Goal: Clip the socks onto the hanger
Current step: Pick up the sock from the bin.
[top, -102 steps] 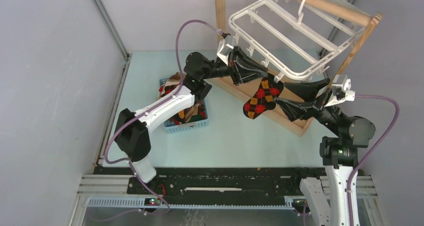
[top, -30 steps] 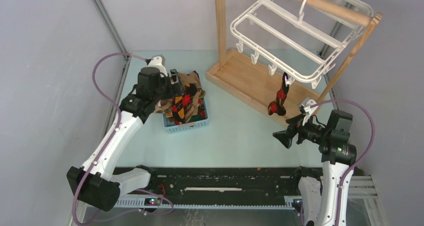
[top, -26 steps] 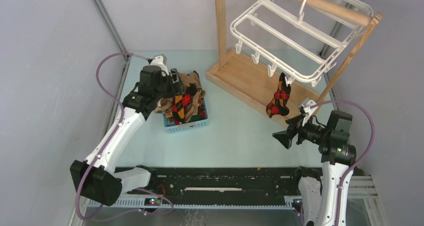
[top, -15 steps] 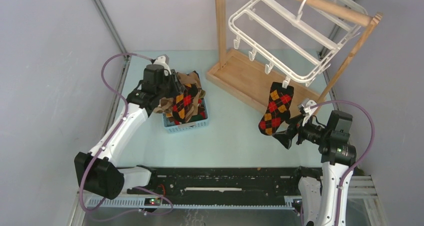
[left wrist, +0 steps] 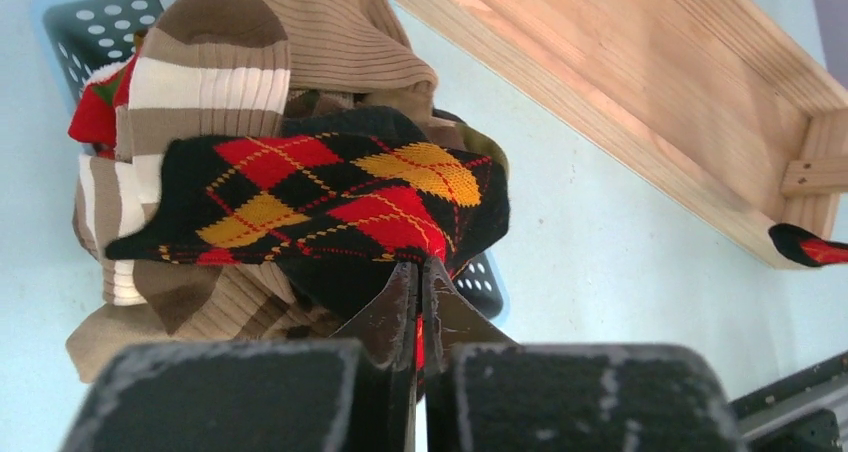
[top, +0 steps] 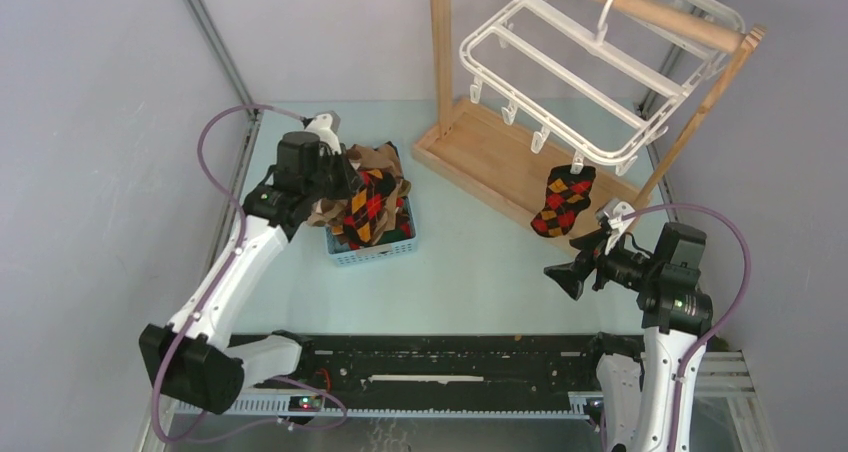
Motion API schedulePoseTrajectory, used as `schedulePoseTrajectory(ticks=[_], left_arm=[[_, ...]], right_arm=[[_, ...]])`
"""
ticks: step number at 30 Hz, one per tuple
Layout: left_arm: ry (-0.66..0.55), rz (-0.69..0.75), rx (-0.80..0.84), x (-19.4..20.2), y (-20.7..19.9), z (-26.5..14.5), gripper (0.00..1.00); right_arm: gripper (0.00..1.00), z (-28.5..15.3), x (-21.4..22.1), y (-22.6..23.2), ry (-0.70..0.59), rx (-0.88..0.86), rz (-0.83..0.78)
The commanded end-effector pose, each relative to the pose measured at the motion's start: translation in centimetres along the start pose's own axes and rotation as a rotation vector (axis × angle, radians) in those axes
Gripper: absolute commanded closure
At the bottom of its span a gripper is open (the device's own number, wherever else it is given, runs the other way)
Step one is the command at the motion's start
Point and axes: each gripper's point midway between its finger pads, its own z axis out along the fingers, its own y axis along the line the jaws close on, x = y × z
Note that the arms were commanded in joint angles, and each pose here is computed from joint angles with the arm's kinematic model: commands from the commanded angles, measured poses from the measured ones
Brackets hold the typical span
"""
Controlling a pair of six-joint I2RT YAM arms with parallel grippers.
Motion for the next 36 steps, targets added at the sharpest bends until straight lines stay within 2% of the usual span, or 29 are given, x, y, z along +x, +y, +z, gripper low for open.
schedulePoseTrajectory(ticks=[1, 9, 17, 24, 30, 36], left_arm=[[-0.147, 0.117, 0.117, -4.0, -2.7, -5.0, 1.00], [-0.235, 0.169, 0.242, -5.5, -5.2, -8.8, 1.00], [-0.273, 0.144, 0.596, -6.7, -12.6, -12.2, 1.00], [-0.255, 0.206, 0.748, -5.9, -17.2, -13.0, 1.00], [-0.213, 0.140, 0.861, -5.1, -20.6, -12.8, 1.00], [-0.198, -0.067, 0.931, -4.9, -24.1, -11.4, 1.00]], right_arm=[[0.04, -0.3, -0.7, 0.5, -0.026, -0.011, -0.049], [0.04, -0.3, -1.0, 0.9, -0.038, -0.025, -0.054], [0.03, -0.3, -1.4, 1.6, -0.058, -0.070, -0.078], [0.02, -0.4, -1.8, 3.5, -0.106, -0.173, -0.140], [0.02, -0.7, -2.1, 5.6, -0.167, -0.274, -0.210], [0.03, -0.7, -2.9, 6.8, -0.198, -0.350, -0.218]])
